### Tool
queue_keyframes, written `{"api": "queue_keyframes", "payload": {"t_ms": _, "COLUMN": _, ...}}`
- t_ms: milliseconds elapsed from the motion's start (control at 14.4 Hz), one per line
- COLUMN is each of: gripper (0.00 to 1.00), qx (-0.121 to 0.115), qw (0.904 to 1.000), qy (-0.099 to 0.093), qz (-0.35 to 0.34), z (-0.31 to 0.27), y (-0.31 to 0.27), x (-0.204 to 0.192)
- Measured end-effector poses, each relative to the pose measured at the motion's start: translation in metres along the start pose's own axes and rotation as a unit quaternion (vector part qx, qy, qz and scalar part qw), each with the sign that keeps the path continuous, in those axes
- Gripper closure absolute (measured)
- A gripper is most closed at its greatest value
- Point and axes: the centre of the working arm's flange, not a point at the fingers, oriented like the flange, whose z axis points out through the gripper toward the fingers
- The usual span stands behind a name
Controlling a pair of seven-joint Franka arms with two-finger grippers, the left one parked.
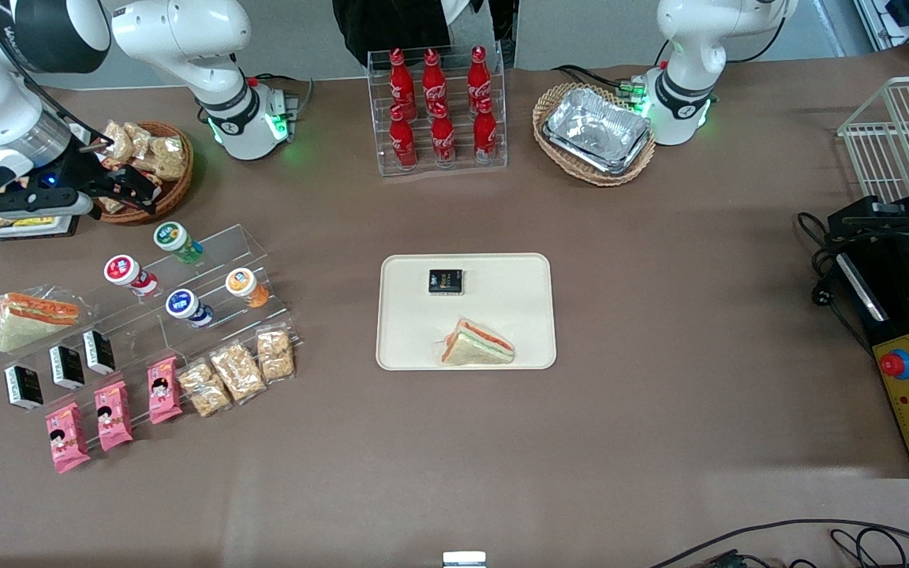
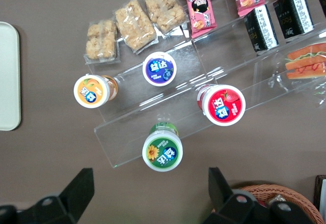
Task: Place green gum on tray
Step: 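Move the right gripper over the green gum bottle on the rack, then lower the right gripper and close it on the green gum bottle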
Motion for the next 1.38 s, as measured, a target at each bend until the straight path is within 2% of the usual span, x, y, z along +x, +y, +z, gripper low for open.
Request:
{"api": "queue_keyframes", "payload": {"t_ms": 208, "gripper": 0.0, "qx": 0.001, "qw": 1.0, "qy": -0.007, "qz": 0.005, "z": 0.029, "y": 0.004, "x": 0.0}}
{"api": "queue_keyframes", "payload": {"t_ms": 485, "gripper": 0.0, "qx": 0.0, "qw": 0.999, "qy": -0.032, "qz": 0.029, "z": 0.071, "y": 0.01, "x": 0.005}}
{"api": "queue_keyframes", "payload": {"t_ms": 831, "gripper": 0.0, "qx": -0.003, "qw": 0.9981, "qy": -0.041, "qz": 0.045, "z": 0.111, "y": 0.011, "x": 0.007}}
{"api": "queue_keyframes", "payload": {"t_ms": 1246, "gripper": 0.06, "qx": -0.003, "qw": 0.9963, "qy": -0.053, "qz": 0.068, "z": 0.126, "y": 0.009, "x": 0.002}}
{"api": "queue_keyframes", "payload": {"t_ms": 1385, "gripper": 0.16, "qx": -0.004, "qw": 0.9959, "qy": -0.057, "qz": 0.07, "z": 0.129, "y": 0.009, "x": 0.002}}
